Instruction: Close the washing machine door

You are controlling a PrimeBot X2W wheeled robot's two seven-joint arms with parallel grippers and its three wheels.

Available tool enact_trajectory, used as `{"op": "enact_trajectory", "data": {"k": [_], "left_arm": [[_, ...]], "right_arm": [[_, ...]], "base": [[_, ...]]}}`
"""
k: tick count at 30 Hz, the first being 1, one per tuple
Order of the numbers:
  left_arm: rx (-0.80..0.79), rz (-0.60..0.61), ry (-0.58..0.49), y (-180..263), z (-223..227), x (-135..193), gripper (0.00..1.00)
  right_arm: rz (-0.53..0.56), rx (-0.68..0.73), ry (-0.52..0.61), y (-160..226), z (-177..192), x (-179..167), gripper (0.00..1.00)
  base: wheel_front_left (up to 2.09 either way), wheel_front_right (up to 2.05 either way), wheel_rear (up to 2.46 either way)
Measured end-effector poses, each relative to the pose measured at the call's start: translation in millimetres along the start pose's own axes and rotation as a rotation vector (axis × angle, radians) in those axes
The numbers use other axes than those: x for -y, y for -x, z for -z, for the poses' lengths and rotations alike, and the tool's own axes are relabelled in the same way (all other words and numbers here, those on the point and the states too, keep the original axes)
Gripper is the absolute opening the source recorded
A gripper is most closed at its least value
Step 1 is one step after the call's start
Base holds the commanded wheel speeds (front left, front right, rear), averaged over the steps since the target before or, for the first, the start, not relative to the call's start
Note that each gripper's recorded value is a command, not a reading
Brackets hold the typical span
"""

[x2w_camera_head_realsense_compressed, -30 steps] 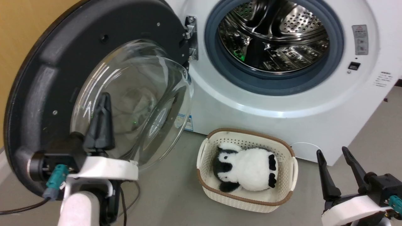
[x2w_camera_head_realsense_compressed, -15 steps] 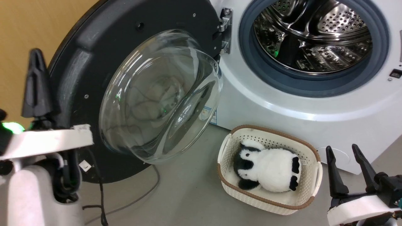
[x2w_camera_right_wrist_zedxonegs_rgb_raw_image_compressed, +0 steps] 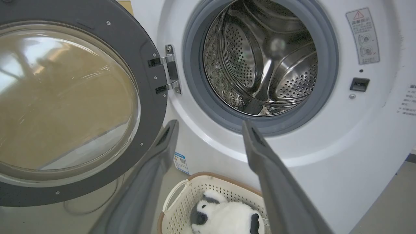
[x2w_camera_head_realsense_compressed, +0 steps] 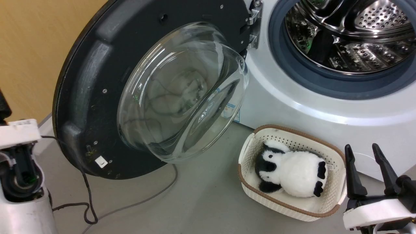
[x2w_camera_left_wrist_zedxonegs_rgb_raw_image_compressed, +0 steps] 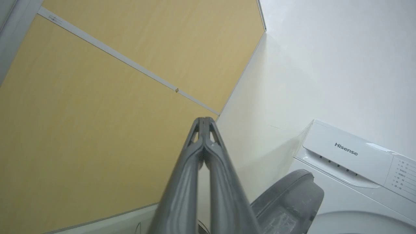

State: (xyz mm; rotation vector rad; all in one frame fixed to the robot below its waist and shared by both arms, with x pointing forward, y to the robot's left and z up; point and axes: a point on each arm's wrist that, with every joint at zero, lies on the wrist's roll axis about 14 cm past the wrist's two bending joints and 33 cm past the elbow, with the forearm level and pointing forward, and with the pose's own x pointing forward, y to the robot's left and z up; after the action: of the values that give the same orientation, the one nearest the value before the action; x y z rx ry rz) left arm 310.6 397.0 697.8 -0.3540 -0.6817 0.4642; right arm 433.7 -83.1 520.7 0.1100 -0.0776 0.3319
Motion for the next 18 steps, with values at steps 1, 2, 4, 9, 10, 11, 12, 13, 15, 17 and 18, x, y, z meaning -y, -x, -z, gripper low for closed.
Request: {"op": "enact_trajectory", "data": {"k": [1, 2, 4, 9, 10, 11, 12, 13, 15, 17, 18], "left_arm": [[-0.004, -0.017, 0.020, -0.4, 0.1, -5.9, 0.00], [-0.009, -0.030, 0.033, -0.7, -0.1, -11.0, 0.00], [-0.023, -0.050, 0.051, -0.2, 1.4, -19.6, 0.00], [-0.058, -0.132, 0.151, 4.6, 9.6, -46.6, 0.00], [-0.055, -0.155, 0.172, 5.3, 9.7, -53.6, 0.00], [-0.055, -0.173, 0.194, 5.5, 10.0, -58.9, 0.00], [-0.060, -0.191, 0.221, 6.2, 11.4, -64.3, 0.00], [-0.070, -0.209, 0.249, 7.0, 14.3, -68.9, 0.00], [-0.096, -0.235, 0.303, 9.4, 21.2, -76.2, 0.00], [-0.120, -0.263, 0.343, 12.5, 27.7, -84.0, 0.00], [-0.144, -0.273, 0.366, 14.2, 33.0, -86.0, 0.00]], "right_arm": [[-0.002, -0.001, -0.005, -1.1, 1.2, -0.6, 1.00], [-0.004, -0.001, -0.007, -2.2, 2.3, -1.1, 1.00], [-0.007, -0.002, -0.011, -4.3, 4.4, -1.9, 1.00], [-0.016, -0.003, -0.020, -10.2, 8.6, -4.6, 1.00], [-0.018, -0.003, -0.022, -11.8, 9.3, -5.2, 1.00], [-0.020, 0.001, -0.023, -13.3, 9.3, -5.9, 1.00], [-0.022, 0.006, -0.025, -15.2, 8.8, -6.5, 1.00], [-0.024, 0.008, -0.026, -17.1, 9.0, -7.3, 1.00], [-0.028, 0.010, -0.030, -19.9, 10.4, -8.6, 1.00], [-0.032, 0.008, -0.034, -22.0, 12.9, -10.0, 1.00], [-0.034, 0.009, -0.036, -23.3, 13.8, -10.6, 1.00]], "base": [[0.00, 0.00, 0.00], [0.00, 0.00, 0.00], [0.00, 0.00, 0.00], [0.00, 0.00, 0.00], [0.00, 0.00, 0.00], [0.00, 0.00, 0.00], [0.00, 0.00, 0.00], [0.00, 0.00, 0.00], [0.00, 0.00, 0.00], [0.00, 0.00, 0.00], [0.00, 0.00, 0.00]]}}
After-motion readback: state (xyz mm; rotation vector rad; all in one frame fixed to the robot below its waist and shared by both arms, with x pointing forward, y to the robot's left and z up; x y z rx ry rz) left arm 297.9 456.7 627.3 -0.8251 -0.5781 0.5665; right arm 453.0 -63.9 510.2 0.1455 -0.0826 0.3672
